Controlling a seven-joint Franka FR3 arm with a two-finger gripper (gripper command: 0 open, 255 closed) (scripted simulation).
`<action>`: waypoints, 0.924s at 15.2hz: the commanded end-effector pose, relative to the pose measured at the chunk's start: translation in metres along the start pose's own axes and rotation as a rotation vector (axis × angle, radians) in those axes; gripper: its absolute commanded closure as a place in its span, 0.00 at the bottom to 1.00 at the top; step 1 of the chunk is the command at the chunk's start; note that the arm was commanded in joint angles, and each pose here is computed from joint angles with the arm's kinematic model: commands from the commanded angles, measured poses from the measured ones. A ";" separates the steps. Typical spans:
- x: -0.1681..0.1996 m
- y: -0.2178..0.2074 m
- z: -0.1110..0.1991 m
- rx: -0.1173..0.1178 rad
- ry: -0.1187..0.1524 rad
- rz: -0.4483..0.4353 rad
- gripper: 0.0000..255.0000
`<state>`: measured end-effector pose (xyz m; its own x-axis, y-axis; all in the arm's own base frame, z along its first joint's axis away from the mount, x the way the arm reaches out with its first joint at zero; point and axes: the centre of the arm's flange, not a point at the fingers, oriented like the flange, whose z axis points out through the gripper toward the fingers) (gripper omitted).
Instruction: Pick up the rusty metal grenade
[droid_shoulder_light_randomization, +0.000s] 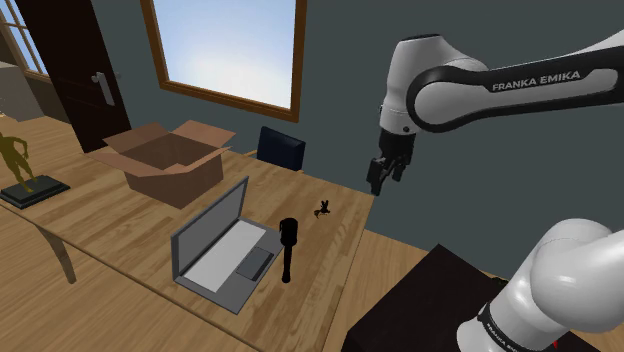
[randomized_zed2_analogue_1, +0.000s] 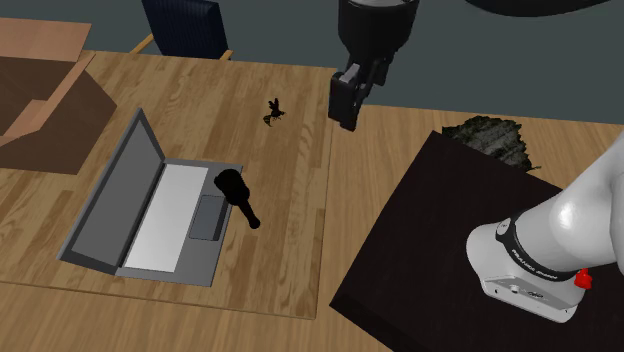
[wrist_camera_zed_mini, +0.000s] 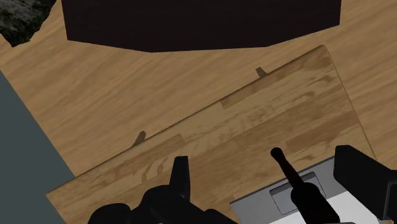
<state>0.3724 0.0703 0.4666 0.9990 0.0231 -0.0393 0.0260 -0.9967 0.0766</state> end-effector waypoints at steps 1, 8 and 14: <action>0.020 -0.014 0.014 0.003 0.011 0.005 0.00; 0.077 -0.059 0.066 0.009 0.040 0.021 0.00; 0.127 -0.096 0.109 0.014 0.066 0.034 0.00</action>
<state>0.4822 0.1547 0.3518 0.9997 -0.0037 0.0230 -0.0052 -0.9979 0.0652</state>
